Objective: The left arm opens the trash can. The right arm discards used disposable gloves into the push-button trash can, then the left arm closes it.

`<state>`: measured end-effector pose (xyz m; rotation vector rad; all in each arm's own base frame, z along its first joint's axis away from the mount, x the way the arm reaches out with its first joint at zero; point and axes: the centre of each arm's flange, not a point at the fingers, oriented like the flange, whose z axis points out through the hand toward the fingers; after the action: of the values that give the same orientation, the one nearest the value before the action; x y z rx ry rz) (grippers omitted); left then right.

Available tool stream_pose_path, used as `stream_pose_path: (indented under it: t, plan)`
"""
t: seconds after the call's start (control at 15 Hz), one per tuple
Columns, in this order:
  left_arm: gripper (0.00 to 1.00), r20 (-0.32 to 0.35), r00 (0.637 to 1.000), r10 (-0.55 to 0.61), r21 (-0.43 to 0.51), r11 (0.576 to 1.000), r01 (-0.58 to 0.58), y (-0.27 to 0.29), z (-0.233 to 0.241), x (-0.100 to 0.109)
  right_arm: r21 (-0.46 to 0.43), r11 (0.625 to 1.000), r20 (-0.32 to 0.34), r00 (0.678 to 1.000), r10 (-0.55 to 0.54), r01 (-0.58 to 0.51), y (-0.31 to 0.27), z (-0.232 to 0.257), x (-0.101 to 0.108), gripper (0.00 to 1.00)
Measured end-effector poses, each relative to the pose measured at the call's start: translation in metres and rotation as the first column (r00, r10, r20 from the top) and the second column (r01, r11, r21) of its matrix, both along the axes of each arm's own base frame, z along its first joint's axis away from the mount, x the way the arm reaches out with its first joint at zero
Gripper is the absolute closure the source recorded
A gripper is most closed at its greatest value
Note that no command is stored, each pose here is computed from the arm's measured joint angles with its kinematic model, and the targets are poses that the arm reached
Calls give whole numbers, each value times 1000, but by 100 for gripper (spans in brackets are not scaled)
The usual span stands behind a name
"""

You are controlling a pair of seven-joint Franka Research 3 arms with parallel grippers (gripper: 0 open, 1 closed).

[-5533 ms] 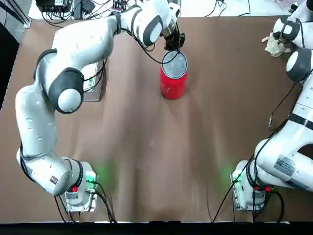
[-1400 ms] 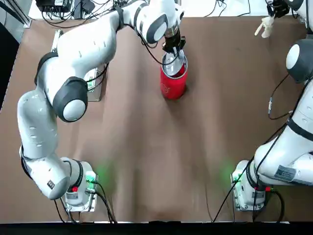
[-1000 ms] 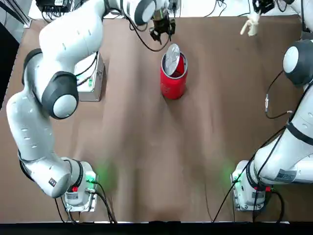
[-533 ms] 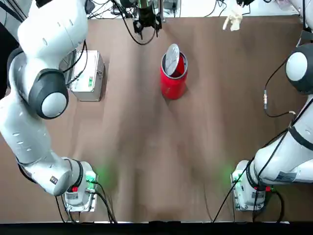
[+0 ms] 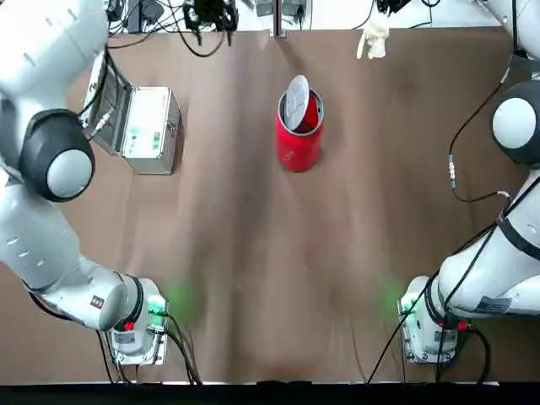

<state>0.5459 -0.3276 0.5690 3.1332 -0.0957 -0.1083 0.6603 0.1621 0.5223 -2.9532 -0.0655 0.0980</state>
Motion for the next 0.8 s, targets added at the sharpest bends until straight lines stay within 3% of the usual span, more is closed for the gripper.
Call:
stream_pose_path:
  t: [0.33, 0.53, 0.8]
  plan:
    - [1, -17, 997, -78, 8, 997, 78, 79, 33, 11, 40, 994, 0, 995, 98, -98, 38, 2, -11, 98]
    - [1, -4, 997, -77, 2, 997, 77, 139, 47, 25, 103, 979, -37, 982, 183, -178, 63, -17, -19, 98]
    - [1, -49, 993, -108, 3, 994, 108, 190, 46, 32, 191, 962, -85, 973, 216, -197, 87, -35, -26, 98]
